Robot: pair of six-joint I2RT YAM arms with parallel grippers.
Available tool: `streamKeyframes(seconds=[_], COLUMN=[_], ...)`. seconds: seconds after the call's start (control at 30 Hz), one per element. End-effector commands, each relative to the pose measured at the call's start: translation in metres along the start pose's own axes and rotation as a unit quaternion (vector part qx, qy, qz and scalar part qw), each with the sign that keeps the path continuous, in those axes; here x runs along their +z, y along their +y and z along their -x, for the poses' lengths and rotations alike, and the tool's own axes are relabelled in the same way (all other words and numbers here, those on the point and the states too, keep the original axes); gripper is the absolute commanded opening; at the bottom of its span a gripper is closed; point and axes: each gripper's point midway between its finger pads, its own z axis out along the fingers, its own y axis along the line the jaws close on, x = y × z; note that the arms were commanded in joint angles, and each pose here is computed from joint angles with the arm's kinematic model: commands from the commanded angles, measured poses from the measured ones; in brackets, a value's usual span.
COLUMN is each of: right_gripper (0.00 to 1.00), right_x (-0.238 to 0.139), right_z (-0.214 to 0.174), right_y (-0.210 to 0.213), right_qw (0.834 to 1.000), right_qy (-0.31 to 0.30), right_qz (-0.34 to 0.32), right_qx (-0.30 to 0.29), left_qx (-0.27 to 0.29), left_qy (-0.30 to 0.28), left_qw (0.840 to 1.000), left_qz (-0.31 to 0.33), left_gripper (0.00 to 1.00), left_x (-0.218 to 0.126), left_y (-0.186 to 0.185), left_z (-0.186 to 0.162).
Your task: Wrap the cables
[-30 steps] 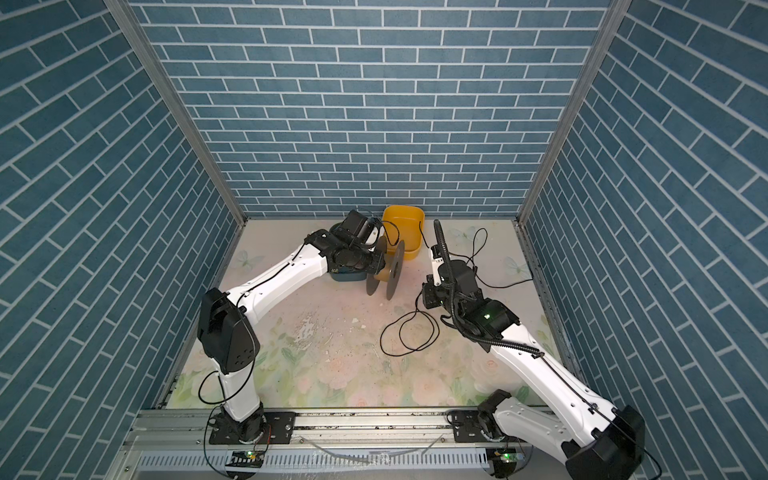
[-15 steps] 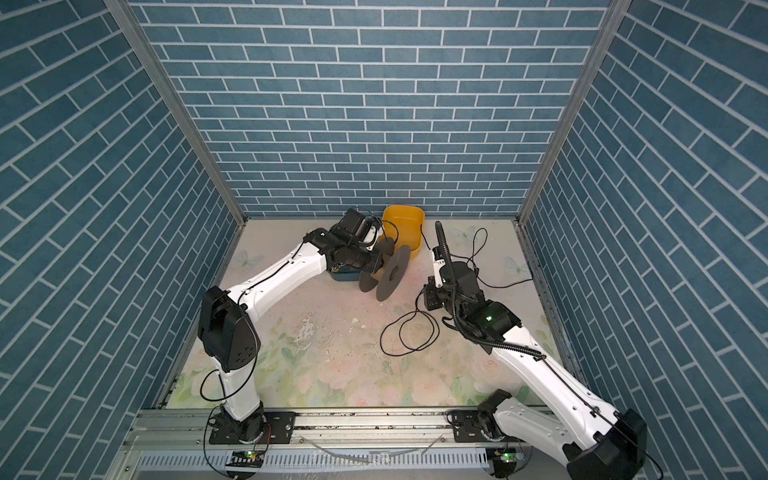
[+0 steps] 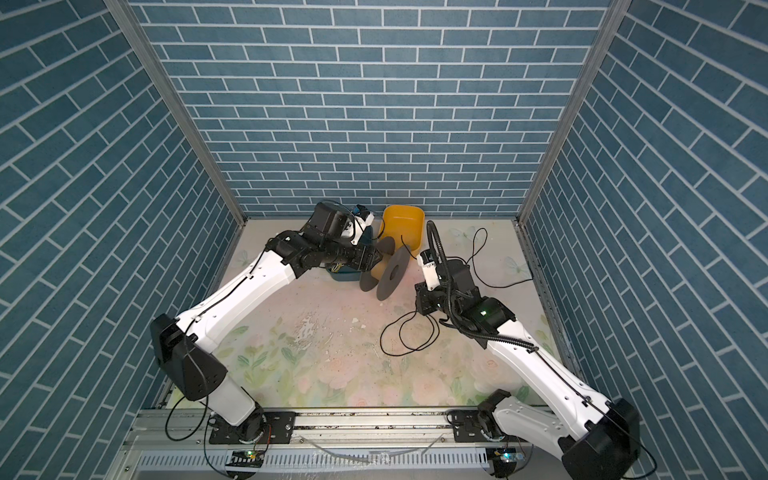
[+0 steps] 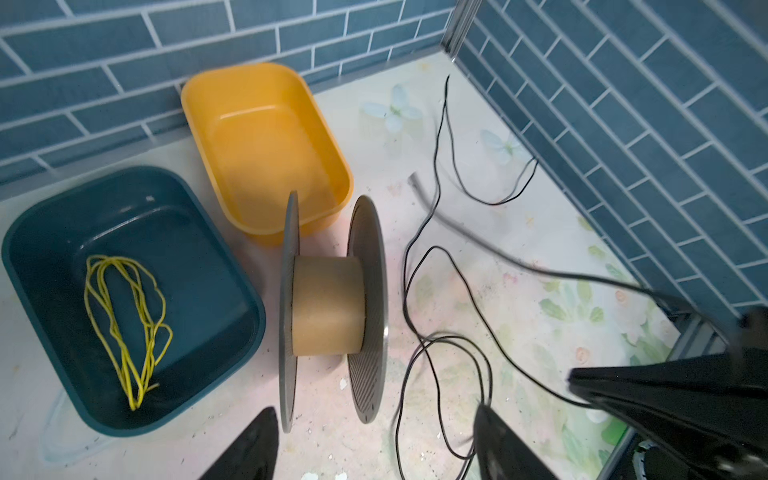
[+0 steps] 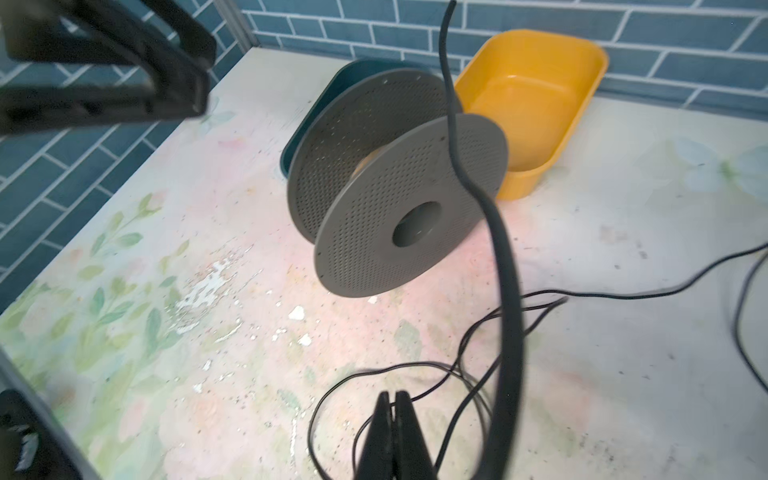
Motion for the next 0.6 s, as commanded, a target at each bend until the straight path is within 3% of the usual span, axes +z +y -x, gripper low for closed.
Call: streamKeyframes(seconds=[0.0,0.4,0.57], right_gripper=[0.0,0.0,0.0], right_x=[-0.008,-0.016,-0.02], right_z=[0.019,0.06,0.075], right_y=[0.028,0.06,0.073], right_qw=[0.997,0.988,0.981], right_qy=[-0.001,-0.039,-0.057], right_qz=[0.072,0.152,0.187], right_qx=[-0.013,-0.005,0.0], left_qx=[-0.004,-0.119,-0.131], left_qy=[-0.038,-0.027,-0.029], left_qw=[0.999,0.991,0.989], left_qz=[-0.02,-0.061,-0.058], left_gripper=[0.84,0.84,0.83], left_x=[-0.012,-0.022,-0.019], left_y=[-0.008,-0.023,-0.019], left_z=[0.013,0.02,0.023])
